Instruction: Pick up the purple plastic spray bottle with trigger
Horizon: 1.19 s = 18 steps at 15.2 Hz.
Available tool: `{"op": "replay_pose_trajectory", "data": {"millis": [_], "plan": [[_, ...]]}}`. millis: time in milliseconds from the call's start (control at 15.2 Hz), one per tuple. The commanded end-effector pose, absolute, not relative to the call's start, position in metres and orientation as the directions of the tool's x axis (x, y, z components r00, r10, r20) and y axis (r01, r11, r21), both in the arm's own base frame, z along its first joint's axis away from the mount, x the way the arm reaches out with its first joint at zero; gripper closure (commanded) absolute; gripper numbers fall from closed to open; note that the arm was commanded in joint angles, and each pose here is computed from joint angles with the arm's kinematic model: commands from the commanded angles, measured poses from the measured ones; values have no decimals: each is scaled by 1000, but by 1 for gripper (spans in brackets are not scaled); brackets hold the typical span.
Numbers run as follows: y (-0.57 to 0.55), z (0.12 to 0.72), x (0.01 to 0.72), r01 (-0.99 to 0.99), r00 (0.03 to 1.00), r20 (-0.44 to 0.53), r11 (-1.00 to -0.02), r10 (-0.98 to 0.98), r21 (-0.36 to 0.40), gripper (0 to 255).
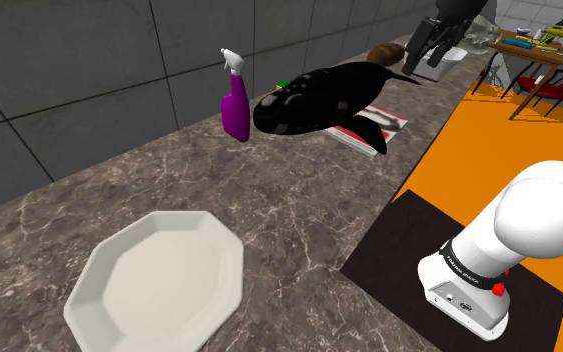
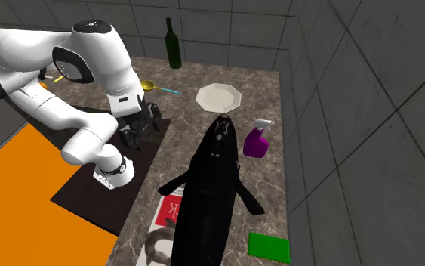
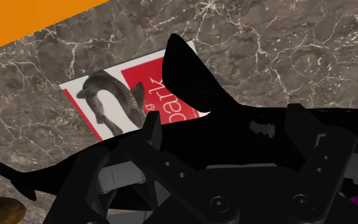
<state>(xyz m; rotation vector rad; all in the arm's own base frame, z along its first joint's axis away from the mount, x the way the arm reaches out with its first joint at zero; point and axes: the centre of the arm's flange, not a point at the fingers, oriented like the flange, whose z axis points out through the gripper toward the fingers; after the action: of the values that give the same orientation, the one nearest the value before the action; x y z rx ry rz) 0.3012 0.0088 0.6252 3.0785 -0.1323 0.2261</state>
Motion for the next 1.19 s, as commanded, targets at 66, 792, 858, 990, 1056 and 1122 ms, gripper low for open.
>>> {"op": "replay_pose_trajectory", "data": {"millis": [66, 792, 858, 990, 1056, 1122], "plan": [[16, 624, 312, -85, 986, 148, -995, -78, 45, 0], [99, 616, 430, -46, 989, 144, -998, -39, 40, 0], [107, 615, 441, -42, 989, 144, -998, -36, 40, 0], [122, 614, 462, -35, 989, 143, -999, -29, 39, 0], [130, 613, 472, -31, 989, 143, -999, -25, 39, 0], [138, 612, 483, -28, 990, 143, -999, -22, 38, 0]]}}
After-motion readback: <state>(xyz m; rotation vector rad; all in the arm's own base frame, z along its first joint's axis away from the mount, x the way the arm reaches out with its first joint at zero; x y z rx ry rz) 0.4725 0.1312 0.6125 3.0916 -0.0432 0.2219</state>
